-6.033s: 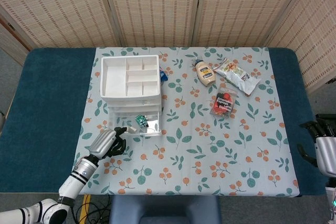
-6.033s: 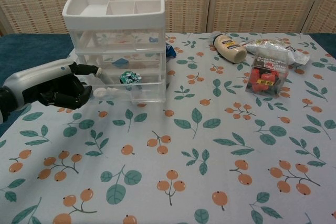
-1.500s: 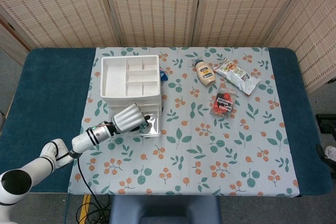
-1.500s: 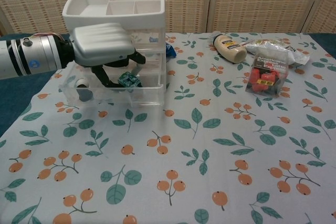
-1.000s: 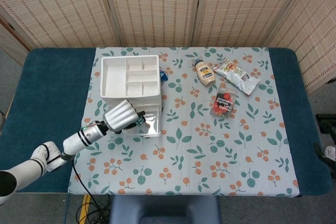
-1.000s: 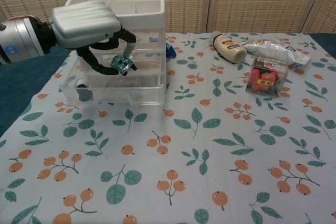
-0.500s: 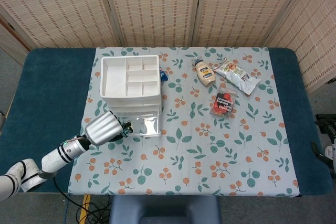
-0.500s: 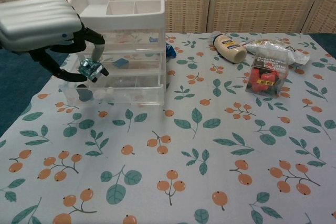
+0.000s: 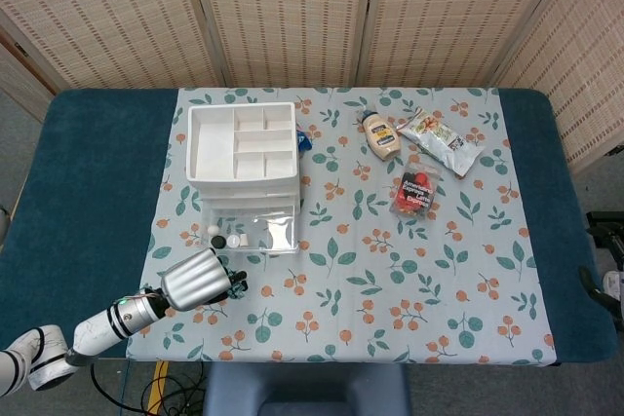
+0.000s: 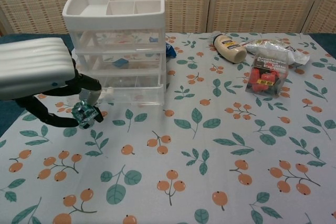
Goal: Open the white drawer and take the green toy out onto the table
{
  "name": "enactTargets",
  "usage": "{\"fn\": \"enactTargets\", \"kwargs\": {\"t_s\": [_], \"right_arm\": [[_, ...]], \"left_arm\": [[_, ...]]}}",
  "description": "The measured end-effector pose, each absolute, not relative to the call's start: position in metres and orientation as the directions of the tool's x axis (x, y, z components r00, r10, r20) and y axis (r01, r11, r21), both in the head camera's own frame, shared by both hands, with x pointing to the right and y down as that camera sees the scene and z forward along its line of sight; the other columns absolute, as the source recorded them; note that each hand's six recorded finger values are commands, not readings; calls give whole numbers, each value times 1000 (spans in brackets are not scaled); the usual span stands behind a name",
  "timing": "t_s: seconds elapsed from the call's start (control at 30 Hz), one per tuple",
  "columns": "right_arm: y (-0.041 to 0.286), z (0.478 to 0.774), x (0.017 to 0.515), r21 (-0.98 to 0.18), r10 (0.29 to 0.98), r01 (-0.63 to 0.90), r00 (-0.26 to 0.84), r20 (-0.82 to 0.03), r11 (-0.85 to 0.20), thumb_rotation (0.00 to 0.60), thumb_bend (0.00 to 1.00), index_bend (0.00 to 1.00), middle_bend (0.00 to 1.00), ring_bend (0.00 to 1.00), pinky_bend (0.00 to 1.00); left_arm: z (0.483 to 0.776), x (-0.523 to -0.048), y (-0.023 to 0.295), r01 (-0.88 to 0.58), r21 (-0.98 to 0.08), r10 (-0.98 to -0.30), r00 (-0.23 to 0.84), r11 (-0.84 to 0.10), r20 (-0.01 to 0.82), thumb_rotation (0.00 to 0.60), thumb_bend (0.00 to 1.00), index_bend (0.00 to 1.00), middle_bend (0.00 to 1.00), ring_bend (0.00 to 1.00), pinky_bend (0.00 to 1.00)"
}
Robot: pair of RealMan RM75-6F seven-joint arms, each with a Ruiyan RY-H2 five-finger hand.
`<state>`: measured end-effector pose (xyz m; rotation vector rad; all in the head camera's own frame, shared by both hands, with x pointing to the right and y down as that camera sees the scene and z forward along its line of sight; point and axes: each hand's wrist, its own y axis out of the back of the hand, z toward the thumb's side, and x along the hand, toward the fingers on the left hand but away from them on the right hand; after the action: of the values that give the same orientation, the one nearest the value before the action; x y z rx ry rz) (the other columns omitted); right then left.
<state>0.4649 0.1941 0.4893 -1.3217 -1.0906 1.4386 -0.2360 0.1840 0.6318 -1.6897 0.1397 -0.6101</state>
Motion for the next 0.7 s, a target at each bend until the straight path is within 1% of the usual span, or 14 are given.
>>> {"fn": "enactTargets", "kwargs": {"t_s": [0.27, 0.33, 0.4, 0.5, 0.57, 0.7], "right_arm": [[196, 489, 467, -971, 971, -39, -60, -233, -235, 600, 328, 277, 293, 198, 297], [197, 489, 468, -971, 970, -40, -63, -233, -236, 600, 328, 277, 293, 198, 297], [197, 488, 468, -972, 971, -39, -64, -231, -234, 600, 329, 277, 293, 198, 297], [197, 487, 468, -973, 972, -40, -63, -226, -229, 600, 329, 277, 293, 198, 297], [197, 487, 468, -973, 972, -40, -63, -225, -228, 600, 328, 277, 296, 198, 297], [197, 486, 468, -973, 972, -42, -62, -225, -228, 600, 328, 277, 299, 198, 297]], "left_arm": [[664, -229, 189, 274, -925, -402, 841, -262, 362, 600, 226, 476, 946, 1000, 1000], [672, -228, 190, 280, -920, -402, 836, -273, 374, 600, 226, 443, 946, 1000, 1000], [677, -227, 191, 273, -917, -410, 831, -290, 376, 600, 226, 384, 945, 1000, 1000], [677, -227, 190, 255, -921, -424, 828, -296, 366, 600, 226, 336, 945, 1000, 1000], [675, -227, 189, 239, -924, -432, 829, -298, 354, 600, 226, 334, 945, 1000, 1000], [662, -229, 185, 165, -939, -470, 831, -303, 297, 600, 226, 334, 943, 1000, 1000]]}}
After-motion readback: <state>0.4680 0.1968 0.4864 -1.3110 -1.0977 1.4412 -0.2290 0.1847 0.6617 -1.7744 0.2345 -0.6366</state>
